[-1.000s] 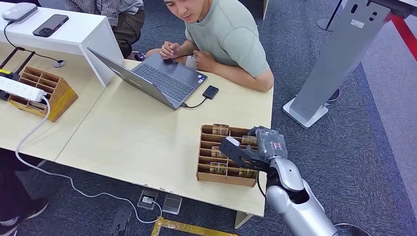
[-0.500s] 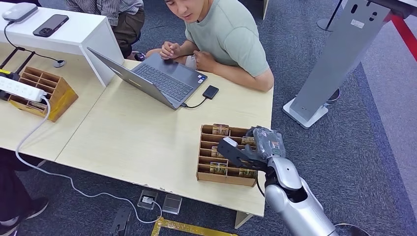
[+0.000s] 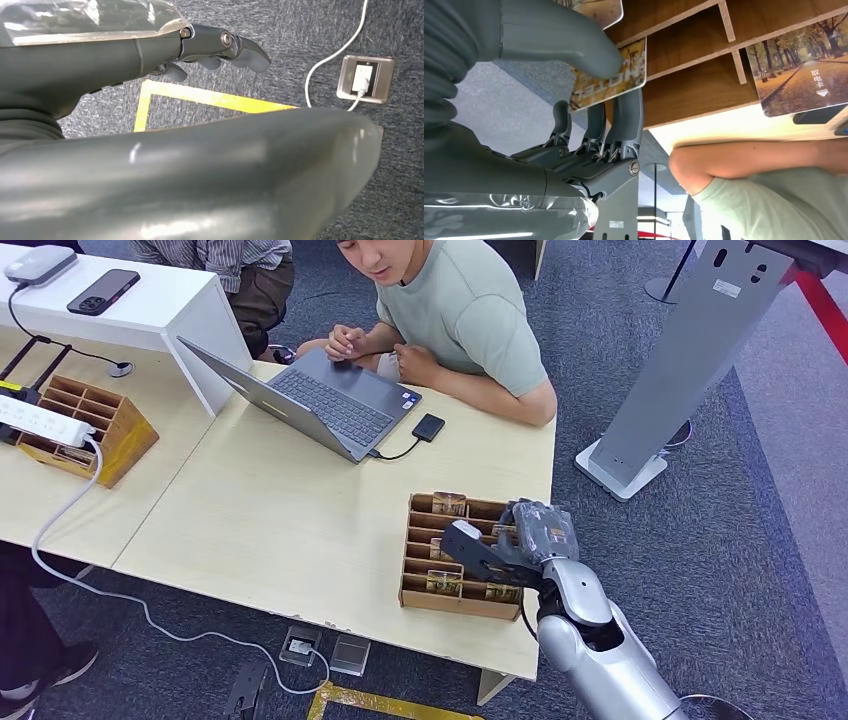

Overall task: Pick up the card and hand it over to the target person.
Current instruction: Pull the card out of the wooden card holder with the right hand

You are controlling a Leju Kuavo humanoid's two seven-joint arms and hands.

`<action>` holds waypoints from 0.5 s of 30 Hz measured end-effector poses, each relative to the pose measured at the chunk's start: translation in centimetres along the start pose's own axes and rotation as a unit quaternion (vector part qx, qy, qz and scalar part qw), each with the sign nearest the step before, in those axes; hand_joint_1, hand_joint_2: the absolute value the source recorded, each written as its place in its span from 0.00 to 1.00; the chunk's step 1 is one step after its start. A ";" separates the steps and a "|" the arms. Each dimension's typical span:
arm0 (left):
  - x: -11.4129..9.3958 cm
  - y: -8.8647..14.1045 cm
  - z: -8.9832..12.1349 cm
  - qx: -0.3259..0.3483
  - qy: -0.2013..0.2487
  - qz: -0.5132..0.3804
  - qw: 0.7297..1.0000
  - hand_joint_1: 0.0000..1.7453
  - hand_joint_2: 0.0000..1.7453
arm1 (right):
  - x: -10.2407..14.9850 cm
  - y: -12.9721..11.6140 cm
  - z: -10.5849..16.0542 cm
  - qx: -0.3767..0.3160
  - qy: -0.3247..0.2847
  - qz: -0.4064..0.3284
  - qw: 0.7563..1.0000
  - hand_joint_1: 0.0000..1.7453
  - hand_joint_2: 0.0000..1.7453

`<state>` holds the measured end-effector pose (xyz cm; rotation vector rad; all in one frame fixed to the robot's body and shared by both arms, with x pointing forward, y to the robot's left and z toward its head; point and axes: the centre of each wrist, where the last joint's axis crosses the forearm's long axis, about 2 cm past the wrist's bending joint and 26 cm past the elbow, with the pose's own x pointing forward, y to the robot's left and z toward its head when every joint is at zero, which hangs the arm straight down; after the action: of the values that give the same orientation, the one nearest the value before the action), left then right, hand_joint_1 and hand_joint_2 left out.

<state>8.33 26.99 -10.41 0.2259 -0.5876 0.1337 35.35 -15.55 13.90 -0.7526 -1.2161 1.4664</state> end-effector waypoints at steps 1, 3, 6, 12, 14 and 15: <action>0.0 0.0 0.0 0.000 0.000 -0.001 1.000 0.00 0.00 | 0.0 0.0 0.0 -0.001 0.001 -0.001 1.000 0.62 1.00; 0.0 0.0 0.0 -0.001 0.000 -0.002 1.000 0.00 0.00 | -0.1 0.0 0.1 -0.001 0.002 -0.002 1.000 0.63 1.00; 0.0 0.0 0.0 -0.002 -0.001 -0.003 1.000 0.00 0.00 | -0.1 0.0 0.1 -0.003 0.002 -0.002 1.000 0.69 1.00; 0.0 0.1 0.0 -0.003 -0.002 -0.004 1.000 0.00 0.00 | 0.0 -0.3 0.3 -0.010 0.003 -0.005 1.000 0.77 1.00; 0.0 0.1 0.0 -0.003 -0.003 -0.004 1.000 0.00 0.00 | 0.1 -0.4 0.4 -0.014 0.002 -0.006 1.000 0.77 1.00; 0.0 0.1 0.0 -0.003 -0.003 -0.004 1.000 0.00 0.00 | 0.1 -0.6 0.5 -0.018 0.001 -0.006 1.000 0.77 1.00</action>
<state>8.34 27.10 -10.41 0.2230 -0.5925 0.1243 35.10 -15.62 14.61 -0.7699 -1.2467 1.4367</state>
